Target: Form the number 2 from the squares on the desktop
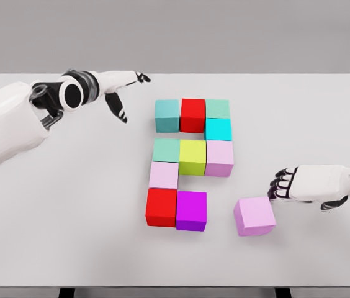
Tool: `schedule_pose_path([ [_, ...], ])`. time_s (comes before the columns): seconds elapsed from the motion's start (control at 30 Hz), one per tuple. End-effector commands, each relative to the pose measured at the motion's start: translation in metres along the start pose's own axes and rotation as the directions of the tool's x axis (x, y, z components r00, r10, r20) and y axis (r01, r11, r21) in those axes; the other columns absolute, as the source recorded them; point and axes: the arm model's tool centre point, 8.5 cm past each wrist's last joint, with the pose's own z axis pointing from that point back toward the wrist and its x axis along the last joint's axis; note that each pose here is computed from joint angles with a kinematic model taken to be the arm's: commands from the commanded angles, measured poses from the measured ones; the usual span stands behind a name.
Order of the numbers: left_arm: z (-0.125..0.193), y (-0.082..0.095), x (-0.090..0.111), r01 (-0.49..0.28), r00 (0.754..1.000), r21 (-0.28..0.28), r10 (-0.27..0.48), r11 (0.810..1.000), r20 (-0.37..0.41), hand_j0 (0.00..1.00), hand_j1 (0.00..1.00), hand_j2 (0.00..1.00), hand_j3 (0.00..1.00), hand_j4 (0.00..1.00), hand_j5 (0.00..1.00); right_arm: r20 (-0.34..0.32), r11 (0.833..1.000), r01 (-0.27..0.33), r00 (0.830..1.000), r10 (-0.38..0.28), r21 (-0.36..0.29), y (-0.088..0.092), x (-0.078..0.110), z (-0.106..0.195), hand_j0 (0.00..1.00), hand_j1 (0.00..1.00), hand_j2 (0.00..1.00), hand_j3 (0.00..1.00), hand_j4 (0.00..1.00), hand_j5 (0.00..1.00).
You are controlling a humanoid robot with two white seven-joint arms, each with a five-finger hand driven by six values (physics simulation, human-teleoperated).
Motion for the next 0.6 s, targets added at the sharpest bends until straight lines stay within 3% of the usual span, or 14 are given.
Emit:
schedule_pose_path([
  [0.0,-0.007,-0.003,-0.005,-0.013,1.0,-0.03,0.013,0.999,-0.023,1.0,1.0,1.0,1.0,1.0,1.0,0.003,1.0,0.006,1.0,-0.006,-0.007,-0.002,0.0,0.001,1.0,1.0,1.0,1.0,1.0,1.0],
  [0.13,-0.011,-0.008,0.003,-0.011,1.0,-0.039,0.011,0.999,-0.007,1.0,1.0,1.0,1.0,1.0,1.0,-0.019,0.999,-0.007,1.0,0.006,-0.031,-0.014,-0.007,0.01,1.0,1.0,1.0,1.0,1.0,1.0],
  [0.27,-0.014,-0.013,0.008,-0.01,1.0,-0.048,0.01,0.999,0.002,1.0,1.0,1.0,1.0,1.0,1.0,-0.061,1.0,0.005,0.998,-0.004,0.012,-0.006,-0.014,0.032,1.0,1.0,1.0,1.0,1.0,1.0],
  [0.37,-0.014,-0.014,0.007,-0.011,1.0,-0.049,0.011,0.999,-0.001,1.0,1.0,1.0,1.0,1.0,1.0,-0.043,0.998,0.064,0.997,-0.064,0.009,0.001,-0.012,0.042,1.0,1.0,1.0,1.0,1.0,1.0],
  [0.47,-0.015,-0.014,0.003,-0.018,1.0,-0.055,0.017,0.998,-0.015,1.0,1.0,1.0,1.0,1.0,1.0,-0.025,0.995,0.101,0.995,-0.102,-0.027,-0.004,-0.012,0.046,1.0,1.0,1.0,1.0,1.0,1.0],
  [0.57,-0.013,-0.018,0.003,-0.015,1.0,-0.129,0.013,0.991,-0.017,1.0,1.0,1.0,1.0,1.0,1.0,-0.022,0.99,0.141,0.99,-0.141,-0.026,0.0,-0.012,0.057,1.0,1.0,1.0,1.0,1.0,1.0],
])
